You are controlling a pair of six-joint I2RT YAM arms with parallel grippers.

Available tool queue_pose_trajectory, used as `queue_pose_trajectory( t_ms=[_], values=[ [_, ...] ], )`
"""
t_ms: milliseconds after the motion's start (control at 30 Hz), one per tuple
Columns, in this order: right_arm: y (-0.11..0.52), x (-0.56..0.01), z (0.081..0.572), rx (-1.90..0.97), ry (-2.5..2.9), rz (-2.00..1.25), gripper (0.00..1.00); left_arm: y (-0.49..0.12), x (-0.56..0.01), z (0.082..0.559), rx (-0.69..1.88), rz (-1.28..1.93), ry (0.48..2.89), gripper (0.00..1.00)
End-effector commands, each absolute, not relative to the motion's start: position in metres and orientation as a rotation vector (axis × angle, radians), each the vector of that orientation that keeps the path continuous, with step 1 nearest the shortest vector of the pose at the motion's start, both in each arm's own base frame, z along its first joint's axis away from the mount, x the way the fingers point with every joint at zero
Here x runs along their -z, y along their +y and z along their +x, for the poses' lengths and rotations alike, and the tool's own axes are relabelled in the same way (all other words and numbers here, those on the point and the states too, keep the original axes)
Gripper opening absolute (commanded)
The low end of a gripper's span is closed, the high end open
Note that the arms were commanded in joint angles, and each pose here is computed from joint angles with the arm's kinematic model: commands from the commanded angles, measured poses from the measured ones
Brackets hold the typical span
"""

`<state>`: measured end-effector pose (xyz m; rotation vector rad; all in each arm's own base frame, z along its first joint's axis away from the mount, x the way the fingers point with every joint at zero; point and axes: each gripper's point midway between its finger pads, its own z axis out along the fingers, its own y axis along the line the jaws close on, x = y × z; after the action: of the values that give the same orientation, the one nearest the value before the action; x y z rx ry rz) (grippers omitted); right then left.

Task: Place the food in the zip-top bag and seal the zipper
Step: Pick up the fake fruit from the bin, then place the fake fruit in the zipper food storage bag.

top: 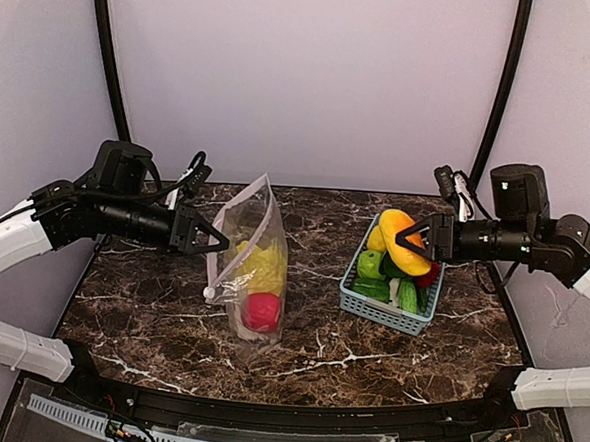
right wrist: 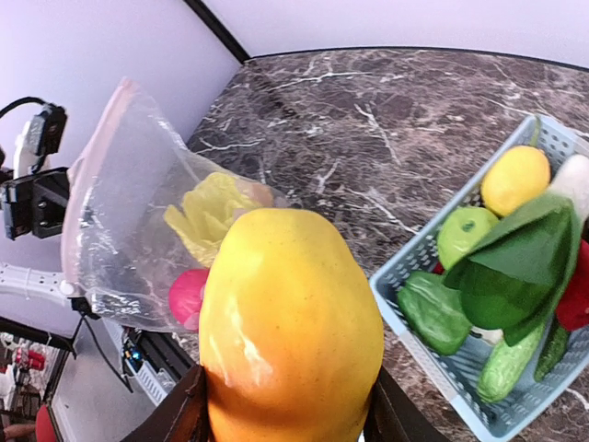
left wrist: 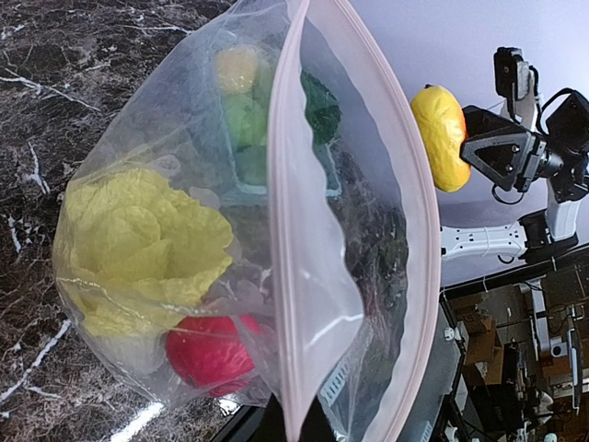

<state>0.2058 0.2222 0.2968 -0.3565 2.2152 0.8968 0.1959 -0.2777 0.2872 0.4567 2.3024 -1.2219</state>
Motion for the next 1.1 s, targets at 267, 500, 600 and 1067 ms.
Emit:
queue_pose_trajectory(
  t_ms=[267, 500, 600, 1067],
  values=[
    [0.344, -0.385, 0.18, -1.158, 1.961, -0.593, 0.38, -0.283, -0.312, 0.19, 1.291, 0.51, 2.246, 0.01],
    [0.399, -0.406, 0.156, -1.235, 1.846, -0.67, 0.38, -0.288, -0.311, 0.185, 1.34, 0.534, 2.25, 0.01],
    [0.418, -0.413, 0.152, -1.232, 1.796, -0.673, 0.39, -0.29, -0.312, 0.184, 1.347, 0.525, 2.243, 0.01],
    [0.465, -0.41, 0.192, -0.986, 1.714, -0.558, 0.39, -0.293, -0.311, 0.179, 1.364, 0.525, 2.24, 0.01]
  ],
)
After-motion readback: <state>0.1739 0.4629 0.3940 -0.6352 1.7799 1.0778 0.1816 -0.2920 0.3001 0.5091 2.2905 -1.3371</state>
